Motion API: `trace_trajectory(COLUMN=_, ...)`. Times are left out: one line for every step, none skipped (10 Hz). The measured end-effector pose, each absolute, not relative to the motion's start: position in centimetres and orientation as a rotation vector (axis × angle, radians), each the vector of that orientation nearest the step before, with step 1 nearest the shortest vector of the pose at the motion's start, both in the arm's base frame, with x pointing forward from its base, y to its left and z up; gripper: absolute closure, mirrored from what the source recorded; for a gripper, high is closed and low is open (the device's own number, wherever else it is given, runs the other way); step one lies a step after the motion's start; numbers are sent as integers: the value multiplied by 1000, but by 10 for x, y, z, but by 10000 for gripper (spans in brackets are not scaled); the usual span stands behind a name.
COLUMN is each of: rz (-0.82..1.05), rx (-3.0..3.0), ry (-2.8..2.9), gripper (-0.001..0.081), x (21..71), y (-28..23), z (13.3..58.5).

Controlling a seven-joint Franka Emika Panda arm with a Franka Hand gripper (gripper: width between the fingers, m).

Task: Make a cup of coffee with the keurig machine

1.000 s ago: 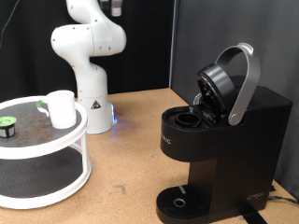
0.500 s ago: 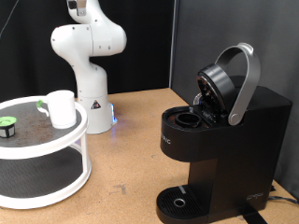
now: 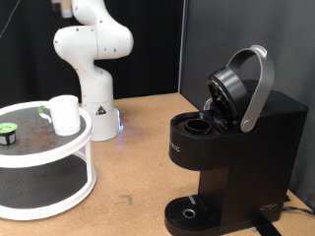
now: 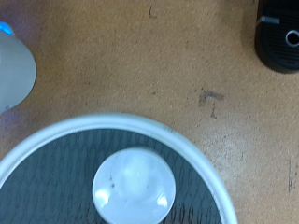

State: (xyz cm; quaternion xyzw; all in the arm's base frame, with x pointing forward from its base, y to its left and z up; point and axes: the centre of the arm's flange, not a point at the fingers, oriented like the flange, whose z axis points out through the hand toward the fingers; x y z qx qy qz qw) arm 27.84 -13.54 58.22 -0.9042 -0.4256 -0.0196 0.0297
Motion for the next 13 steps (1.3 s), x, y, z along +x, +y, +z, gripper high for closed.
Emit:
trace_trajectory(rz=-57, rx=-2791, ry=-1312, gripper=-1, x=273, y=-152, z=580)
trace_trajectory(rz=-49, rx=-2793, ry=-1317, gripper=-1, x=268, y=-168, z=578)
trace_trajectory(rz=-47, rx=-2794, ry=-1316, gripper=-1, x=262, y=-184, z=576)
trace_trajectory(rz=-48, rx=-2795, ry=-1313, gripper=-1, x=256, y=-198, z=574)
trace_trajectory(rz=-47, rx=-2800, ry=-1306, gripper=-1, x=250, y=-213, z=573)
trace_trajectory(rz=-46, rx=-2807, ry=-1293, gripper=-1, x=243, y=-228, z=571)
trace_trajectory(rz=-53, rx=-2814, ry=-1267, gripper=-1, x=237, y=-242, z=570)
trace_trajectory(rz=-65, rx=-2803, ry=-1265, gripper=-1, x=231, y=-254, z=570)
trace_trajectory(rz=-60, rx=-2789, ry=-1271, gripper=-1, x=231, y=-260, z=571)
trace_trajectory(rz=-60, rx=-2790, ry=-1270, gripper=-1, x=231, y=-260, z=570)
trace_trajectory(rz=-62, rx=-2747, ry=-1335, gripper=-1, x=232, y=-258, z=569)
trace_trajectory(rz=-60, rx=-2659, ry=-1497, gripper=-1, x=234, y=-255, z=568)
trace_trajectory(rz=-45, rx=-2567, ry=-1668, gripper=-1, x=238, y=-252, z=568)
